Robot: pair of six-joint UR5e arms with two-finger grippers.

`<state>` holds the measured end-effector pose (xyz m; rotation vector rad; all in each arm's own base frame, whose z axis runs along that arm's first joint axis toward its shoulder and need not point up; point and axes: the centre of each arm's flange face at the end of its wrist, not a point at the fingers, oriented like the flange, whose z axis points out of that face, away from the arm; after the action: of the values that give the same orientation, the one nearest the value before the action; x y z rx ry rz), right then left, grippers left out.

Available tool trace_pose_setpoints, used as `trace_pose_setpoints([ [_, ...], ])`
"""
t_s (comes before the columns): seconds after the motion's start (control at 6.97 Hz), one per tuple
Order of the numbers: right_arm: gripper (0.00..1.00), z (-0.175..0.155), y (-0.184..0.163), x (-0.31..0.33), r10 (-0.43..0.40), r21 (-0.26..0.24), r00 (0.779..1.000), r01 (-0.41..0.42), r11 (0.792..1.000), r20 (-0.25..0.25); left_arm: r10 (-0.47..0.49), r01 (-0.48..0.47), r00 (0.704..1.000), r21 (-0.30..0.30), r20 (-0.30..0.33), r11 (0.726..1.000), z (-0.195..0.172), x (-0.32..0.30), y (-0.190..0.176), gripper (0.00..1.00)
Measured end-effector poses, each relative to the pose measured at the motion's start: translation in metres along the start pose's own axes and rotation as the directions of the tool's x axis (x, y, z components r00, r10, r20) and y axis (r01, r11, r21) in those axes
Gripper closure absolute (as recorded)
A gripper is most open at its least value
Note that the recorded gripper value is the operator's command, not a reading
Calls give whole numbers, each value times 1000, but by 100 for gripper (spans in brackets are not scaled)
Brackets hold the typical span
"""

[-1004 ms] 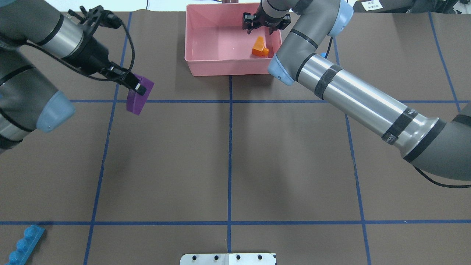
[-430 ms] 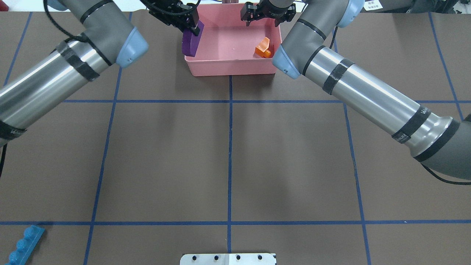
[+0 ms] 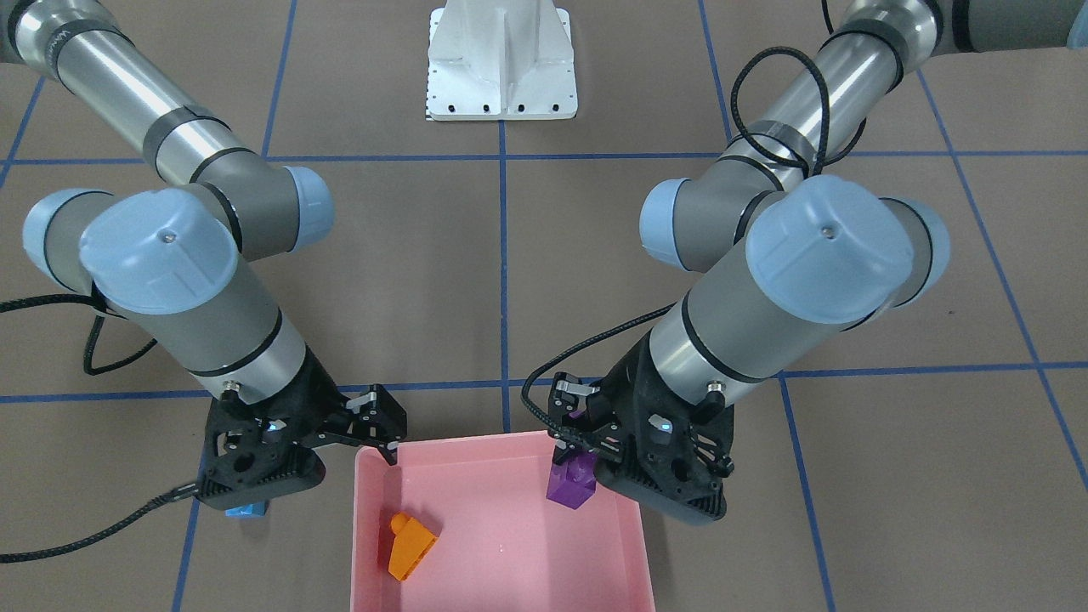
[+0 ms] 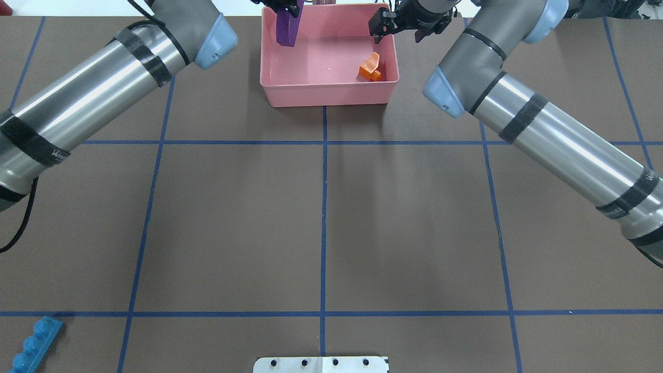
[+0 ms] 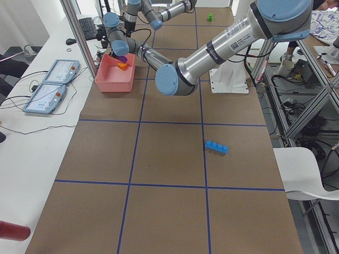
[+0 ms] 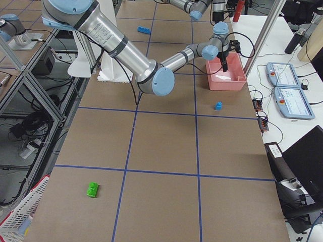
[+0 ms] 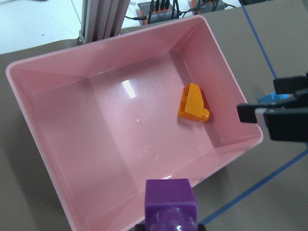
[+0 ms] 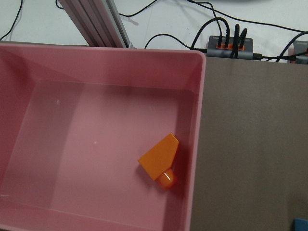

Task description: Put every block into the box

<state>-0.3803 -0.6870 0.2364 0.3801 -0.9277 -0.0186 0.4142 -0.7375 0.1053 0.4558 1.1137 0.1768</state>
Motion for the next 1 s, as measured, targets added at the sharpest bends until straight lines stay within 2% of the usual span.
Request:
trace_pose_setpoints([
  [0.43,1,2,35,55,-27,-13,999,27,1000,-20,6,-25,991,136,134,990,80,24,23,100],
  [0.57,1,6,40,68,-48,-18,998,47,999,-33,5,-31,986,158,168,987,94,24,29,76],
  [0.86,1,16,42,84,-74,-13,994,73,997,-78,-45,6,978,188,205,982,106,17,32,0],
  [1.0,1,29,40,93,-76,-1,991,77,997,-107,-63,21,976,195,211,980,108,16,32,0],
])
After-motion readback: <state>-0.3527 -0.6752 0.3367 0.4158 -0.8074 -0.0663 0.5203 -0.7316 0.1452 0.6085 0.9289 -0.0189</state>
